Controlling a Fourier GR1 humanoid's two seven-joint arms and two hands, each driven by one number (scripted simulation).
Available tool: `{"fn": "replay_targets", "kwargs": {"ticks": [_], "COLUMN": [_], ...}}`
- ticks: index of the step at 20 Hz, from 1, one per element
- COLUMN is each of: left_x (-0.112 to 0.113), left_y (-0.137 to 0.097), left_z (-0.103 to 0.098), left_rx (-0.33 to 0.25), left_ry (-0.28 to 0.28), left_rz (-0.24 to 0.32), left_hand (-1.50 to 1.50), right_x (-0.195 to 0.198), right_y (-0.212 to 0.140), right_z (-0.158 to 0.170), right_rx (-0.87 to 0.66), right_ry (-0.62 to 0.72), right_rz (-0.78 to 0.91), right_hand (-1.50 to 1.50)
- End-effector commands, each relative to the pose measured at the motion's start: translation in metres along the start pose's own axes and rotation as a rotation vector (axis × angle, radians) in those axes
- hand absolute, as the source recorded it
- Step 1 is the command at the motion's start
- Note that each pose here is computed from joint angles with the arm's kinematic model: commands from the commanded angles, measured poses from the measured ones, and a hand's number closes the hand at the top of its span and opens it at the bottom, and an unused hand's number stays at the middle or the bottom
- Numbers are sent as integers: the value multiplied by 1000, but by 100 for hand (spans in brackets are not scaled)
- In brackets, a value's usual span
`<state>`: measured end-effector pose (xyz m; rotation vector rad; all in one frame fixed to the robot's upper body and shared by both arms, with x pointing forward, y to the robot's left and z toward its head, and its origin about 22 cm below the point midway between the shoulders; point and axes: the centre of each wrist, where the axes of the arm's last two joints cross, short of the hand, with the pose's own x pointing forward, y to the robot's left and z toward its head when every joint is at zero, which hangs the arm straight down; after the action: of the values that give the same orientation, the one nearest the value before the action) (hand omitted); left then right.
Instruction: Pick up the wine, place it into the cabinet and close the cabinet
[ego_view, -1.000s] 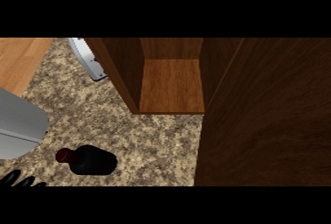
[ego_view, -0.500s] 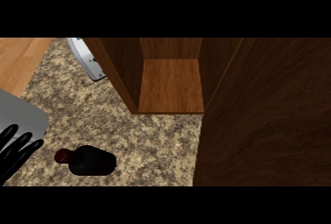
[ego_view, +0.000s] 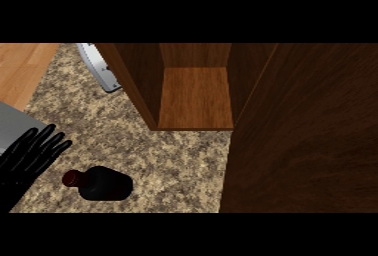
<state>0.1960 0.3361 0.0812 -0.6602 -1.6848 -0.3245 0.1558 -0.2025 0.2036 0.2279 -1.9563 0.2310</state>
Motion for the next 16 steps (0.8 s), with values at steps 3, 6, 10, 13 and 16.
{"fn": "replay_targets", "kwargs": {"ticks": [3,6,10,13,16], "left_x": [-25,-59,-87,-102,-121], "left_y": [28,20,33,42,43], "left_z": [-20,-16,-20,-7,3], "left_rx": [15,-11,6,-3,-16], "left_ry": [51,94,133,131,156], "left_rz": [-19,-8,-9,-4,3], "left_hand": [-150,-150,-150,-150,-150], "right_x": [21,13,21,17,19], "right_y": [6,3,-9,-2,-8], "right_z": [22,15,11,20,14], "right_rx": [3,7,9,12,12], "right_ry": [-26,-25,-27,-25,-28], "right_rz": [-27,-26,-23,-40,-22], "right_hand": [-150,-150,-150,-150,-150]}}
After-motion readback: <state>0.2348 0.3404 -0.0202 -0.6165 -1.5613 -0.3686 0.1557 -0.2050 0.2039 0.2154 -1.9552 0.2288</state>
